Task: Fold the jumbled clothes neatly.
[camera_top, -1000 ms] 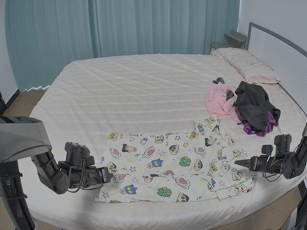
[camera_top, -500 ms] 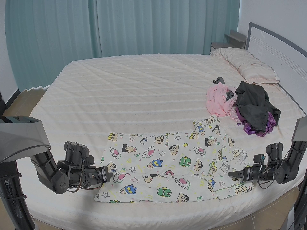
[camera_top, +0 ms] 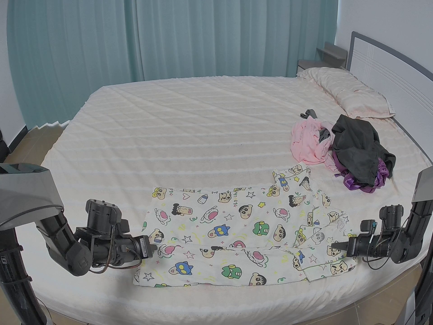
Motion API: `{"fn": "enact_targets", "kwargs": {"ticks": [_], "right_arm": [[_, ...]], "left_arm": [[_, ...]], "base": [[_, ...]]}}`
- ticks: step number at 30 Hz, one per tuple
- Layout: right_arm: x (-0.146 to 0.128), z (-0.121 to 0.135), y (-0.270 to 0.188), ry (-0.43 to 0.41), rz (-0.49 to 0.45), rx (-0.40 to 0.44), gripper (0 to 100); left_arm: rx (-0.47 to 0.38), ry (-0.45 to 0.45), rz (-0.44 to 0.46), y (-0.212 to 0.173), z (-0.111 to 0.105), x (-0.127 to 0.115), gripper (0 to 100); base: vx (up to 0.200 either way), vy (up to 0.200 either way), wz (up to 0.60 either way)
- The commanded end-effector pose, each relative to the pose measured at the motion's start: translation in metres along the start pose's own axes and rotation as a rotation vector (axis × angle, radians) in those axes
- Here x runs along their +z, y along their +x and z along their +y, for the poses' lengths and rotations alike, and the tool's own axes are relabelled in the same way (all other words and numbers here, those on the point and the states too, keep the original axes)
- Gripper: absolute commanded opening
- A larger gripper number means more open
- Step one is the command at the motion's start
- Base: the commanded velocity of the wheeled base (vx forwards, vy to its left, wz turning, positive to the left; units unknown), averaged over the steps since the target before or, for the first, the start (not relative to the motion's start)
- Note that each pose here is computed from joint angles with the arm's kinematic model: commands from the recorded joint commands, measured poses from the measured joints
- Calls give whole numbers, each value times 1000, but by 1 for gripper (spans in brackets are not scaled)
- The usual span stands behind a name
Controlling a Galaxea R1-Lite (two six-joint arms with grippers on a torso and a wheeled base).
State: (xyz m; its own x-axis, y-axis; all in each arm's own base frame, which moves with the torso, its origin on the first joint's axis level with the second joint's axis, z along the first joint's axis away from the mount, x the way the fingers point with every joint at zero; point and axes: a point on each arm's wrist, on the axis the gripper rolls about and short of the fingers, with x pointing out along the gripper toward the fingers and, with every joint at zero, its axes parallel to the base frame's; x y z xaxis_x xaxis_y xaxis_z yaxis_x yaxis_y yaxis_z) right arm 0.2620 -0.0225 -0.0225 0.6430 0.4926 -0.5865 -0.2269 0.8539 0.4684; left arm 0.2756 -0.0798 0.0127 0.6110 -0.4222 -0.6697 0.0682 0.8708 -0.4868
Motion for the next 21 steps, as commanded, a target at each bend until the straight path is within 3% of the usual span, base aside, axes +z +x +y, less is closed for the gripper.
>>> {"fn": "enact_targets", "kwargs": {"ticks": [1, 10, 21], "right_arm": [[-1, -1, -6, 1, -28, -2, 0], [8, 14, -20, 9, -186, 29, 0], [7, 24, -21, -31, -214, 49, 0]], "left_arm": [[-18, -5, -34, -20, -6, 1, 0], [-15, -11, -30, -41, -7, -10, 0], [-7, -13, -25, -56, -11, -15, 0]], "base": [[0, 0, 0], [0, 0, 0], [0, 0, 0]]}}
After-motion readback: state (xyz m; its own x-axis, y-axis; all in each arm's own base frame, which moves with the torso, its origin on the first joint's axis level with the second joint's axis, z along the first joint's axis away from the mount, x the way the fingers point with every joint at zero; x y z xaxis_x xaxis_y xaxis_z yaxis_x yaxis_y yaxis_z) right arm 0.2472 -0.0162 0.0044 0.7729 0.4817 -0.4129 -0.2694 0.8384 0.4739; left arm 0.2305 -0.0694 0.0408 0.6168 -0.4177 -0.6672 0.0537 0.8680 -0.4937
